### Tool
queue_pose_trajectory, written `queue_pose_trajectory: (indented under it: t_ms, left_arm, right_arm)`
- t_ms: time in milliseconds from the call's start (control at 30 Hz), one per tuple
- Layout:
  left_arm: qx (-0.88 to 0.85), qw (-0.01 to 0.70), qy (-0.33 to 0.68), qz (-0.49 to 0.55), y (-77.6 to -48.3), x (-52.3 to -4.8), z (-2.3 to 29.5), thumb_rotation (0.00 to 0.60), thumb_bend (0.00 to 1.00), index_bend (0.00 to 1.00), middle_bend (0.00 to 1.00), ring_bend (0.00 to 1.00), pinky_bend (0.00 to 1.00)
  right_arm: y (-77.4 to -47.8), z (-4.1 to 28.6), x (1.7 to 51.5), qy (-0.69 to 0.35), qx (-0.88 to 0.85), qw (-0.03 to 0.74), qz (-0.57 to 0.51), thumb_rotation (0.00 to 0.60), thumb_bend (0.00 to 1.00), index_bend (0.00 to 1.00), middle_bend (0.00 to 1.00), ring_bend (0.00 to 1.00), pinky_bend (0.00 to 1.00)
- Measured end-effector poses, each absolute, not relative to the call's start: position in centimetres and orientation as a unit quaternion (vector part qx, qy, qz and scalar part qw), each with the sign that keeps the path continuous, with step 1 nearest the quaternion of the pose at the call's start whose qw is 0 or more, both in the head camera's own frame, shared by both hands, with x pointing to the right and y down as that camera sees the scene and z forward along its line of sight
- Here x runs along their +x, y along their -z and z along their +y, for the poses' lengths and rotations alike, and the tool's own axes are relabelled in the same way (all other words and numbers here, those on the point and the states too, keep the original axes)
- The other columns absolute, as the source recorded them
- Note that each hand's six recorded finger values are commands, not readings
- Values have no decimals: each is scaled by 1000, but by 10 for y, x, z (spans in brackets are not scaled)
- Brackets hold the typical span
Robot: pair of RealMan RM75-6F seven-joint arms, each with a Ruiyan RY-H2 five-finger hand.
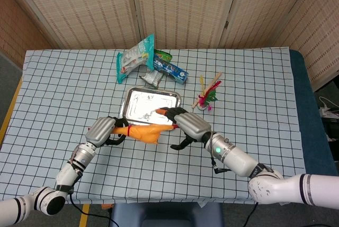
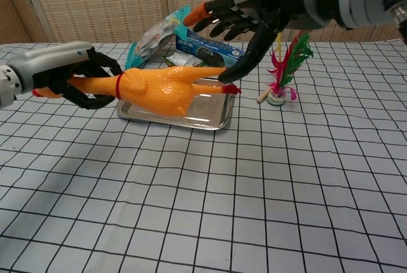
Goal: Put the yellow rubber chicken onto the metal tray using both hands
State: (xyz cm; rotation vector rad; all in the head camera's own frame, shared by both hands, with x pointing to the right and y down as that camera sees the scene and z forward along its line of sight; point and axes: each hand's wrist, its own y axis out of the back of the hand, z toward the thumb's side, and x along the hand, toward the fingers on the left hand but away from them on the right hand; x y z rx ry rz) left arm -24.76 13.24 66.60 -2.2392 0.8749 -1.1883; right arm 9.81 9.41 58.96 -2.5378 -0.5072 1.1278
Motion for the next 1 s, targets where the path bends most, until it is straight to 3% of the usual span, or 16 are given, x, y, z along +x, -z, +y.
queue_pose_trajectory:
  t_ms: [500, 633, 733, 800, 867, 1000]
  left_arm:
    - [-813, 214, 437, 322, -668, -247, 127, 600, 667, 829, 686, 448, 406]
    - [-814, 211, 436, 320, -668, -244, 127, 600, 667, 830, 686, 448, 406]
    - [-815, 210, 435, 320, -669, -241, 127, 600, 666, 830, 686, 448, 406]
    - [-816, 209, 434, 319, -669, -239, 129, 600, 666, 830, 687, 448, 406]
    - [-817, 210, 433, 318, -669, -238, 130, 600, 666, 830, 687, 449, 406]
    - [-817, 214, 430, 319, -666, -237, 130, 600, 667, 830, 688, 449, 406]
  right_arm:
    - [-655, 103, 61, -464, -856, 157, -167, 600, 174, 1, 0, 0, 0]
    - [-657, 101, 54, -459, -857, 152, -176, 600, 175, 76, 45, 6, 88]
    - [-656, 99, 50, -452, -859, 150, -190, 600, 175, 201, 162, 123, 281]
    - [-655, 96, 48, -446, -859, 151, -199, 600, 175, 408, 320, 317, 500]
    - [-655, 95, 45, -441, -860, 152, -208, 600, 176, 597, 444, 466, 654]
    - [-656, 95, 43, -438, -860, 159, -208, 600, 239, 870, 624, 667, 867]
